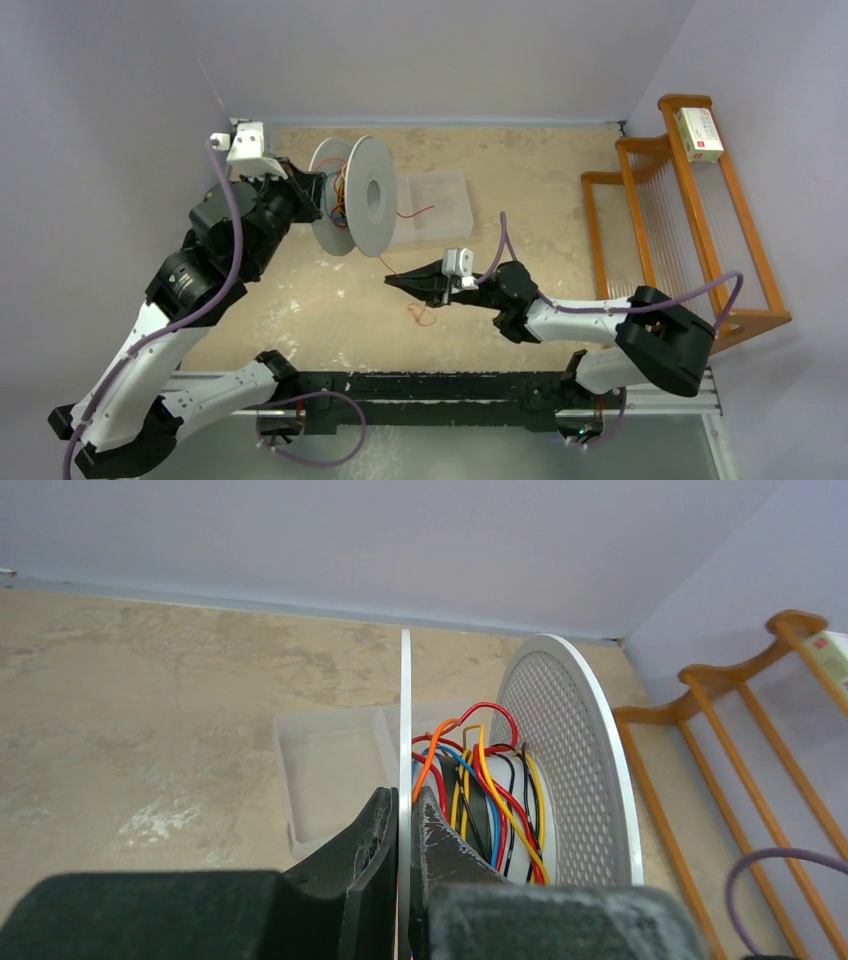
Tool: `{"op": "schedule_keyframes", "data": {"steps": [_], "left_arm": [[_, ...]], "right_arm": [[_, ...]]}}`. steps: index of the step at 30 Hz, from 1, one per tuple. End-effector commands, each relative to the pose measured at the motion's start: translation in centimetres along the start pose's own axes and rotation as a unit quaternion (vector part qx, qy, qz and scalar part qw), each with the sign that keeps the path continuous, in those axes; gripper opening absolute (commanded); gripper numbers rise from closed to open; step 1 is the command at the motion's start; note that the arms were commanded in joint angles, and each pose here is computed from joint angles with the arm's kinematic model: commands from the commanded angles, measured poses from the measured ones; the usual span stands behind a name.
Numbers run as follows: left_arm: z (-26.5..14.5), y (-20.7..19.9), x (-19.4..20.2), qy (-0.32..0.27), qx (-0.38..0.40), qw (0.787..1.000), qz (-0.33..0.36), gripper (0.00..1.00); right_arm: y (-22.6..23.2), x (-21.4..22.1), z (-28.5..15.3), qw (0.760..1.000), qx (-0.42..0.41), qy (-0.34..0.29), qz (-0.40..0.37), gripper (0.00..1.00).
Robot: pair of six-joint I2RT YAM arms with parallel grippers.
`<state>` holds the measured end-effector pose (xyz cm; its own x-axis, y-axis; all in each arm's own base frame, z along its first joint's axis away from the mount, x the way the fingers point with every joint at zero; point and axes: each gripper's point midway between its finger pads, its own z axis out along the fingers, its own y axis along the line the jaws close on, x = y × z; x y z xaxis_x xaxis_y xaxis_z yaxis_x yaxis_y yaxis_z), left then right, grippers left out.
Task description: Wrap the cables
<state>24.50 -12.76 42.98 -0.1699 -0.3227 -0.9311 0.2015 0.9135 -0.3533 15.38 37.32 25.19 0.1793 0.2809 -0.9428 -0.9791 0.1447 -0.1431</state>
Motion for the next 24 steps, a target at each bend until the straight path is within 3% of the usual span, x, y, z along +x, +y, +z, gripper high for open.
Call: {"op": "schedule_keyframes", "data": {"steps": [1,11,24], "left_arm": [[1.3,1.0,-2.0,-0.060,-0.043,0.997,-0.016,0.00],[3.4,2.6,2.2,-0.003,-0.087,0.995,0.048,0.00],[3.6,3.7,7.0,0.091,-0.074,0.979,0.168,0.00]], "right_arm": [[-1.1,-2.0,2.4,0.999,0.020,0.026,-0.012,0.00],[-2.8,-3.7,6.7,0.990,0.022,0.138,0.008,0.00],[-5.1,-4.3,7.7,0.965,0.029,0.262,-0.015,0.00]]}}
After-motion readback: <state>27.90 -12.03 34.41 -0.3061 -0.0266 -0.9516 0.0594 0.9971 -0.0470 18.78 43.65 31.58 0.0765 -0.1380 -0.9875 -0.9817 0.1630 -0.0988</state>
